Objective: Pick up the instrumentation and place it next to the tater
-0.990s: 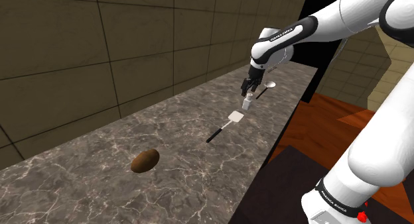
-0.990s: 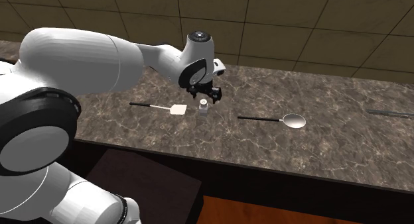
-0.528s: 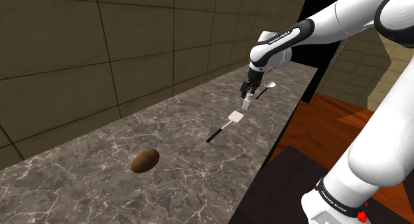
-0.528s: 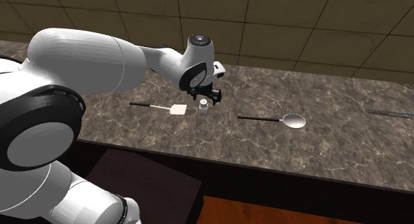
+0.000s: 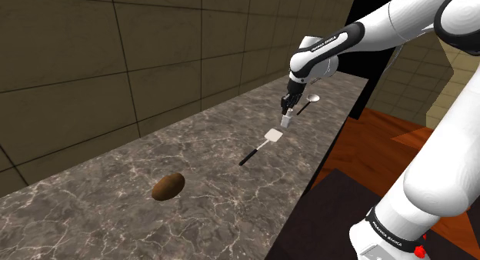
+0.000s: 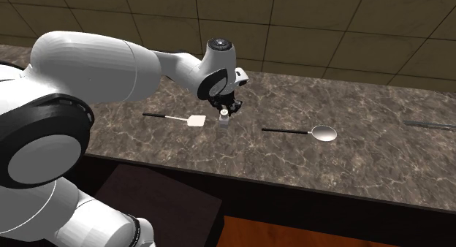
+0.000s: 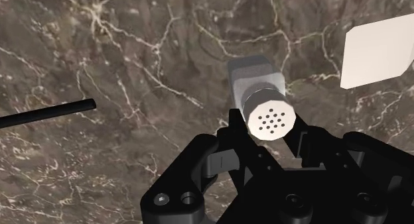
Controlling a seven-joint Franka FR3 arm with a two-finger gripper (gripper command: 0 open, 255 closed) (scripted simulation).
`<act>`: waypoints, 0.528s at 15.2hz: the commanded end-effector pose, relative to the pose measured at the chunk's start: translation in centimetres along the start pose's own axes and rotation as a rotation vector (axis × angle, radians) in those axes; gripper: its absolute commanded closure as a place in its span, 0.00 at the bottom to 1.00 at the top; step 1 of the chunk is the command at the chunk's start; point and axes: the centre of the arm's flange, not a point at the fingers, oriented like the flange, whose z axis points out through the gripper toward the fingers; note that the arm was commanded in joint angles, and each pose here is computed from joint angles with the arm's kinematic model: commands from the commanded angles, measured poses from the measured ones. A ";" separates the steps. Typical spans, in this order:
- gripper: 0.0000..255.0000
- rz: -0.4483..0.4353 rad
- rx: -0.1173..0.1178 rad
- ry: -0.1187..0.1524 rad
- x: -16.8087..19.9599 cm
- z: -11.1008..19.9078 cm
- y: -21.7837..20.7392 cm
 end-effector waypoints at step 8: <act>1.00 0.000 0.000 0.000 0.2 -2.1 0.0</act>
